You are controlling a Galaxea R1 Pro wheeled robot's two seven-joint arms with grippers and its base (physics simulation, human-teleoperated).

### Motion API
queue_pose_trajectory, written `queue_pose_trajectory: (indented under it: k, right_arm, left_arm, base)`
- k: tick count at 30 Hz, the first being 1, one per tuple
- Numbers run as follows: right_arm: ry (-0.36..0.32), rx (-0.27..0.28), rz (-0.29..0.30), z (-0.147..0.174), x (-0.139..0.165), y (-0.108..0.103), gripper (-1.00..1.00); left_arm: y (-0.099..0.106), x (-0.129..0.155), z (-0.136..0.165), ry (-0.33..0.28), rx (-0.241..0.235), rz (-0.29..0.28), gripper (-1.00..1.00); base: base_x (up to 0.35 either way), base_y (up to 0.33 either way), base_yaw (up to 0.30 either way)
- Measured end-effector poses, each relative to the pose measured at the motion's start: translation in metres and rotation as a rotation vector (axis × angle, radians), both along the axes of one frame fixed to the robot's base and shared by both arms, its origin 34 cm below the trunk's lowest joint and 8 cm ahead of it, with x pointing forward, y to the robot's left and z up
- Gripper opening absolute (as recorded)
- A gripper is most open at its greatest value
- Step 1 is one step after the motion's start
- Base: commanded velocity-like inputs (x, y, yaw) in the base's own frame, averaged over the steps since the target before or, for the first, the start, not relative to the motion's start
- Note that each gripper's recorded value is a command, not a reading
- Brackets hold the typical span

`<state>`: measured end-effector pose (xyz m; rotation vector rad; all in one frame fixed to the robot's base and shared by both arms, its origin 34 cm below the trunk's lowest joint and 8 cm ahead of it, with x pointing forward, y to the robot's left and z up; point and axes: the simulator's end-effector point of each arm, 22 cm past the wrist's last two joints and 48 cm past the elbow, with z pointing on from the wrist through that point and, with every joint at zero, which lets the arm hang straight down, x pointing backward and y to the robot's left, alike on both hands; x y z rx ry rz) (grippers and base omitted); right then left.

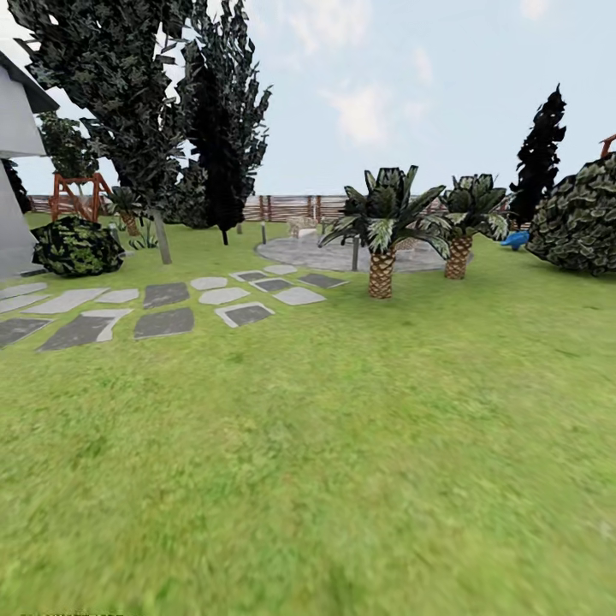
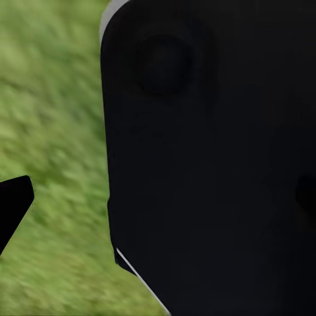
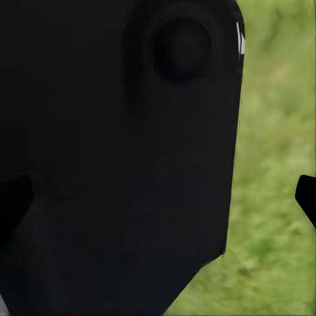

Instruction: Take the three Easter eggs out of the wicker basket on the lawn in the garden, then place them on the lawn next to a single tree (choose any tree) so that all three eggs are next to the same tree and none are left in the basket.

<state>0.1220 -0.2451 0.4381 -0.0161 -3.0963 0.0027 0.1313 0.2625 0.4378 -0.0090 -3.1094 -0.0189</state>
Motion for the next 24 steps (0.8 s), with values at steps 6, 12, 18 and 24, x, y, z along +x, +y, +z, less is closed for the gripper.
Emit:
queue_pose_trajectory:
  k: [6, 12, 18, 24]
  right_arm:
    - [0.006, 0.000, 0.000, 0.0001, -0.0021, 0.0004, 1.00]
    - [0.011, 0.001, 0.001, 0.0001, -0.0042, 0.0007, 1.00]
    - [0.017, 0.004, 0.003, 0.0003, -0.0062, 0.0027, 1.00]
    - [0.021, 0.007, 0.005, 0.0004, -0.0079, 0.0051, 1.00]
  left_arm:
    - [0.0000, -0.0018, 0.0000, 0.005, 0.000, 0.000, 1.00]
    - [0.0003, -0.0012, -0.0001, 0.000, 0.000, 0.003, 1.00]
    - [0.0016, 0.0010, -0.0002, -0.013, 0.004, 0.008, 1.00]
    - [0.0029, -0.0001, -0.0001, -0.012, 0.006, 0.014, 1.00]
  base:
    - [0.060, 0.054, 0.236]
    - [0.014, 0.012, 0.244]
    - [0.003, 0.002, 0.249]
    - [0.000, 0.000, 0.250]
